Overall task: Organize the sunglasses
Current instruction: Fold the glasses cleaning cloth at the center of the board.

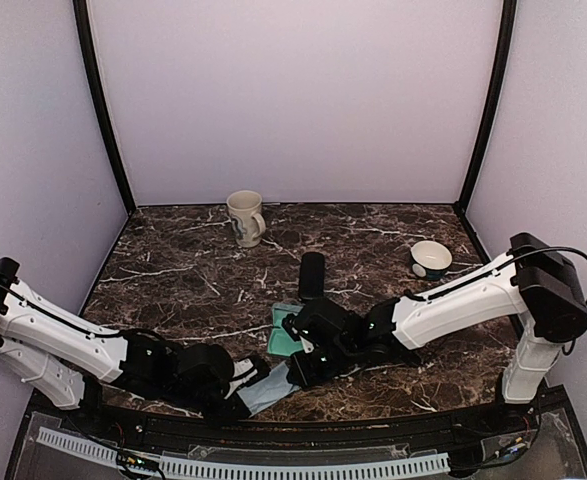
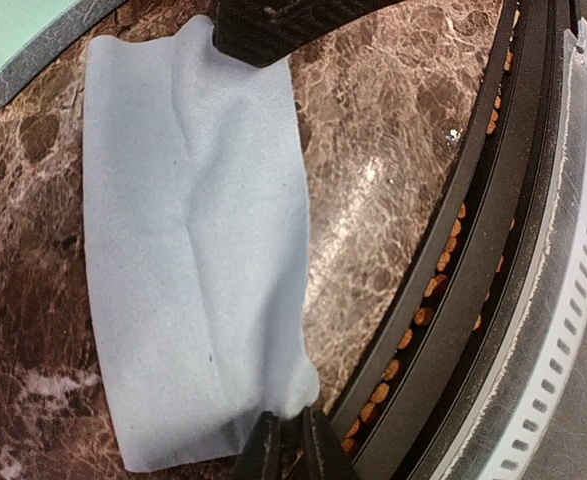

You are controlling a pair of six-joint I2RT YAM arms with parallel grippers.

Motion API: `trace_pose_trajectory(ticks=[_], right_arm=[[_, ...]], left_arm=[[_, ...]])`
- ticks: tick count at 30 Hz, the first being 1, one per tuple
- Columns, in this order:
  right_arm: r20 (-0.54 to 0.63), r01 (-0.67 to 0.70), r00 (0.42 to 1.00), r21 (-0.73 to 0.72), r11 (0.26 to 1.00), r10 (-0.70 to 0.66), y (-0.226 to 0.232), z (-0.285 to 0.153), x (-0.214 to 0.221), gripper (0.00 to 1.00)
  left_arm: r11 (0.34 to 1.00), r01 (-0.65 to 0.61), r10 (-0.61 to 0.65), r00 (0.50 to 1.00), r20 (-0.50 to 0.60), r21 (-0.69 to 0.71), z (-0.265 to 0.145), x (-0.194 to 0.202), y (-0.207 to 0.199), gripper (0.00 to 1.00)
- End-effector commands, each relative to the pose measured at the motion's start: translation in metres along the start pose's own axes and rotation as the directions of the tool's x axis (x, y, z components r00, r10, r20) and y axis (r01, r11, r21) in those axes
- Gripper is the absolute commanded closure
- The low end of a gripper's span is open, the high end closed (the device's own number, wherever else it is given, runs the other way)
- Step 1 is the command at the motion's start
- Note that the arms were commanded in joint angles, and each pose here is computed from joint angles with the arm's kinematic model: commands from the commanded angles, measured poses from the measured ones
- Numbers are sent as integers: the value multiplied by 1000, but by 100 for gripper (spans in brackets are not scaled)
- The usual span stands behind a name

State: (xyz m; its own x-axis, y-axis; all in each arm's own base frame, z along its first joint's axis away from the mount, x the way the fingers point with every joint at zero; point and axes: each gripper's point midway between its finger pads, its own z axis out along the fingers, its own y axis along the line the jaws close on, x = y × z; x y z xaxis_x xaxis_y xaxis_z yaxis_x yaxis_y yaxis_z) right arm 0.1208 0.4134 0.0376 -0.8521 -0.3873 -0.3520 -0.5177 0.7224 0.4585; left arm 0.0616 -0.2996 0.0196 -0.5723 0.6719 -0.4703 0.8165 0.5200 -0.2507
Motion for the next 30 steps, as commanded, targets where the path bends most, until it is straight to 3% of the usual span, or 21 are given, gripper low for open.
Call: trace_pose_trajectory(ticks=[1,11,16,24,30], right_arm=[[-19,5,1000,20,1000,-4,-4,5,9,85],[-33,4,999,77,997,-1,-18,-3,17,76],[-15,17,1000,93,995,-16,-18,-10,12,70],[56,51,997,-44,998,-48,14,-16,-5,66],[79,72,995,-100,992,-64,31,-14,-11,67]], left_arm=[[1000,-27,27,1000,-12,11,-4,-3,-7,91],[998,-60,61,997,-39,27,-13,1,-11,85],[999,-44,45,999,25,-11,-24,-13,-6,78],[993,87,-76,989,130,-82,-33,-37,17,67],[962,164,-144,984,103,-220,-28,-28,45,62]])
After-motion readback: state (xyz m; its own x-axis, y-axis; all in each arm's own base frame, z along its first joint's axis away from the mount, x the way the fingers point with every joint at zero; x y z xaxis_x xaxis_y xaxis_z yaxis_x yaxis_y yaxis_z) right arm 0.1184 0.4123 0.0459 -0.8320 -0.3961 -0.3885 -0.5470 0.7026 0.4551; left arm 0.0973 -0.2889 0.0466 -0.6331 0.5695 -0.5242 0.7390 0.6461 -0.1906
